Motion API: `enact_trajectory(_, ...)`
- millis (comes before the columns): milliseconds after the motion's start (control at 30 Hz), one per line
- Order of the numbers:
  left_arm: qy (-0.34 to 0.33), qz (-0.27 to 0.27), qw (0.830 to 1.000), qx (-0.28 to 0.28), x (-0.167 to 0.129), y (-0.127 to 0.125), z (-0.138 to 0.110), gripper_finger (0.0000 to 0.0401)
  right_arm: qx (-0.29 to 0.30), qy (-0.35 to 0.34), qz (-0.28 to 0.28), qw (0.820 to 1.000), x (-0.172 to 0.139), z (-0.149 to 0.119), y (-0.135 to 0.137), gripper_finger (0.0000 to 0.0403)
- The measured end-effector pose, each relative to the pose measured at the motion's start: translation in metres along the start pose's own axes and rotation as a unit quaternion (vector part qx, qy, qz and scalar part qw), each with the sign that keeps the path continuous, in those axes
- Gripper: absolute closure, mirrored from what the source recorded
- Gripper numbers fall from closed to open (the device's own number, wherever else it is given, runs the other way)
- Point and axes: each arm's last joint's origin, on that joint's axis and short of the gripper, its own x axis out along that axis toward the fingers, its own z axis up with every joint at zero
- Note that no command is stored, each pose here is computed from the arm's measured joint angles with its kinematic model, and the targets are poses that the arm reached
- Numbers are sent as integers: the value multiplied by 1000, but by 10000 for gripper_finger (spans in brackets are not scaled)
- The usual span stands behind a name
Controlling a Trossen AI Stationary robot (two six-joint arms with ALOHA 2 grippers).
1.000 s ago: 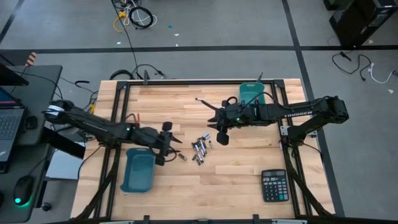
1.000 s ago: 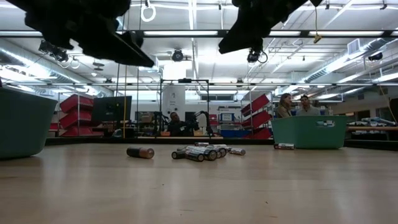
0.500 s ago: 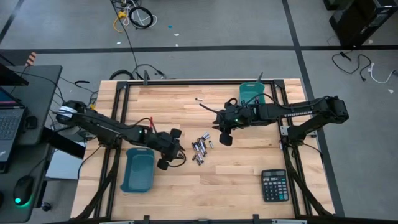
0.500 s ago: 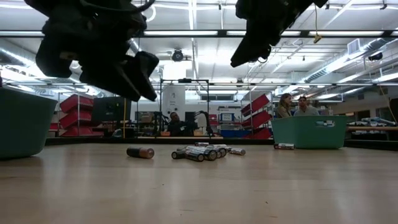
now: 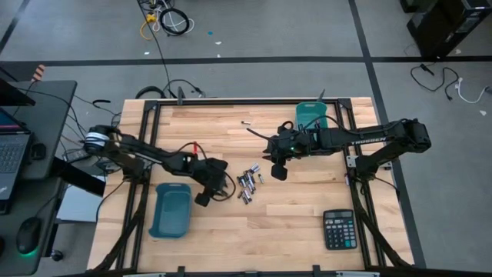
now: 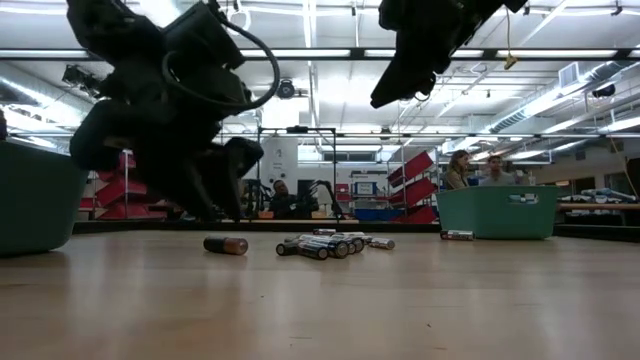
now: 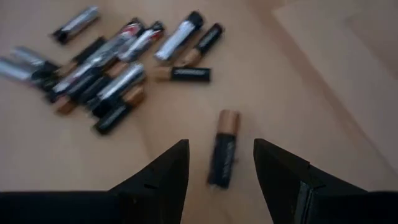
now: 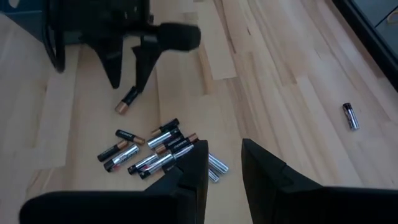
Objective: Sort batteries
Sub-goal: Put the black battery into the green bin
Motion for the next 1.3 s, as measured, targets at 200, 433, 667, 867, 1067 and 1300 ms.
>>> enact_trajectory(200,-5,-21,1000,-1,14,1,-4,219,1,1,0,1000,0,0,0,321)
enact_trajectory(433,-1,-28,1000,-12,18,7,-9,219,2,0,0,1000,0,0,0,321)
enact_trajectory(667,7,-11,1000,-23,16,15,-13,219,1,0,0,1000,0,0,0,321)
enact_trajectory(867,22,-4,1000,-17,16,15,-15,219,1,0,0,1000,0,0,0,321)
enact_trajectory(1067,24,-2,1000,-17,16,15,-16,242,0,0,0,1000,0,0,0,321)
enact_trajectory(1300,28,10,999,-24,16,16,-16,334,0,0,0,1000,0,0,0,321)
